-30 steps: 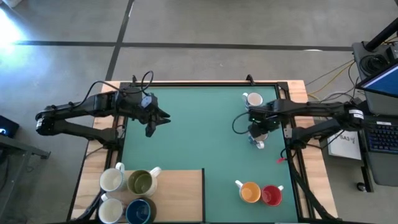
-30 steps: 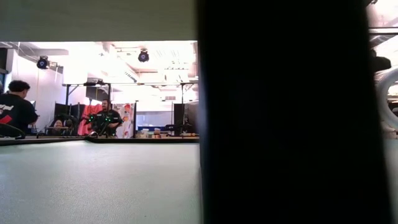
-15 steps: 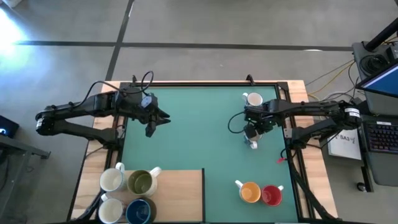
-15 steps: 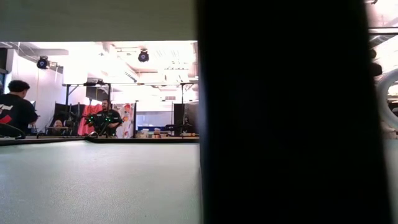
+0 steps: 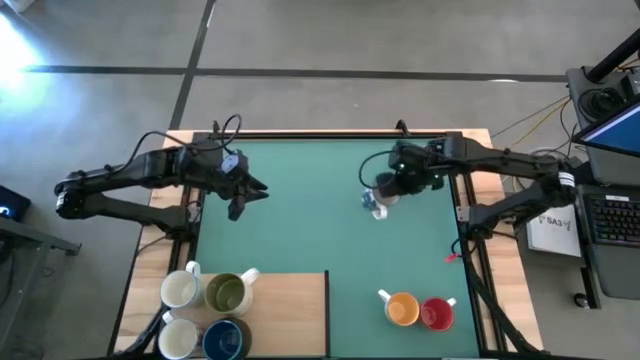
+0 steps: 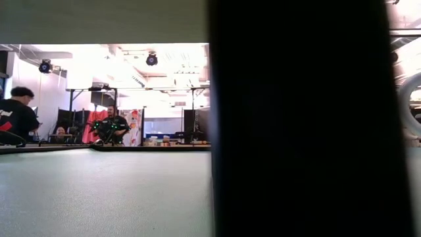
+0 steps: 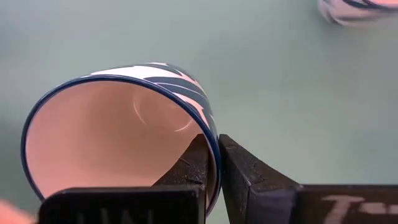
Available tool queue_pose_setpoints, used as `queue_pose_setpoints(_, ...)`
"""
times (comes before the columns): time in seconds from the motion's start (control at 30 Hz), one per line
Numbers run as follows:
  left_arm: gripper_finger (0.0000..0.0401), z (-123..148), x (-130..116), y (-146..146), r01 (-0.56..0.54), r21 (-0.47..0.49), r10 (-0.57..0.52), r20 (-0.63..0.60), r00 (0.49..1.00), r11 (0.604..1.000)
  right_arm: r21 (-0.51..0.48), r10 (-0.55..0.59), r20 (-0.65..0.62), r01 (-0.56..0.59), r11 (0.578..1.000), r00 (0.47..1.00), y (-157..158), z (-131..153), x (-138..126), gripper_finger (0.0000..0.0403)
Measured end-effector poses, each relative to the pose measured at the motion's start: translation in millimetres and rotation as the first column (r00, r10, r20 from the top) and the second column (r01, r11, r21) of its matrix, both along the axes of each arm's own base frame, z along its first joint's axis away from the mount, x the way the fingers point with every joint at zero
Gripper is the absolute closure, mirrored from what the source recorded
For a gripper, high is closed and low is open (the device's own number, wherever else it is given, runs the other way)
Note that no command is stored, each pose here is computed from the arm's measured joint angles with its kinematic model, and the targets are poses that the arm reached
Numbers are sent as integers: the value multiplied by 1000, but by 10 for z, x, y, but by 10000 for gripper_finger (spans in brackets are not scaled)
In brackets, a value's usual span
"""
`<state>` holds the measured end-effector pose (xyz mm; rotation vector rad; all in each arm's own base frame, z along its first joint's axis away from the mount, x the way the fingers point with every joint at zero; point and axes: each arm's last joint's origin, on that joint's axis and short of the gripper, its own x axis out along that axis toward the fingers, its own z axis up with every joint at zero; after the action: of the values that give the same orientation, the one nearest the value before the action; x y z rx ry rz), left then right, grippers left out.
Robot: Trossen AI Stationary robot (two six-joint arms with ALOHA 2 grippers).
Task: Place coffee mugs
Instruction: Move the bottom blue patterned mug to the center of the table
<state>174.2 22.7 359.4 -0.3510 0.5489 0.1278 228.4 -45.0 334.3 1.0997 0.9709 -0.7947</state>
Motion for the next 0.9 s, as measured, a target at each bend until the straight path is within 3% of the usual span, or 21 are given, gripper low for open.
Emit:
queue_pose_setpoints(0.2,309,13,-61,-9,-6,-9,6,-1,1000,1000,-11,61,41,-61,998,997,67,332,297,391)
queue_pose_setpoints(0.47,309,-5,-110,-14,-16,-16,15,-32,999,1000,-71,252,57,-248,966,966,262,552,716,391)
queue_pose_setpoints(0.9,309,-43,-132,-16,-74,-94,67,-76,995,993,-119,415,127,-401,908,901,835,831,1044,390)
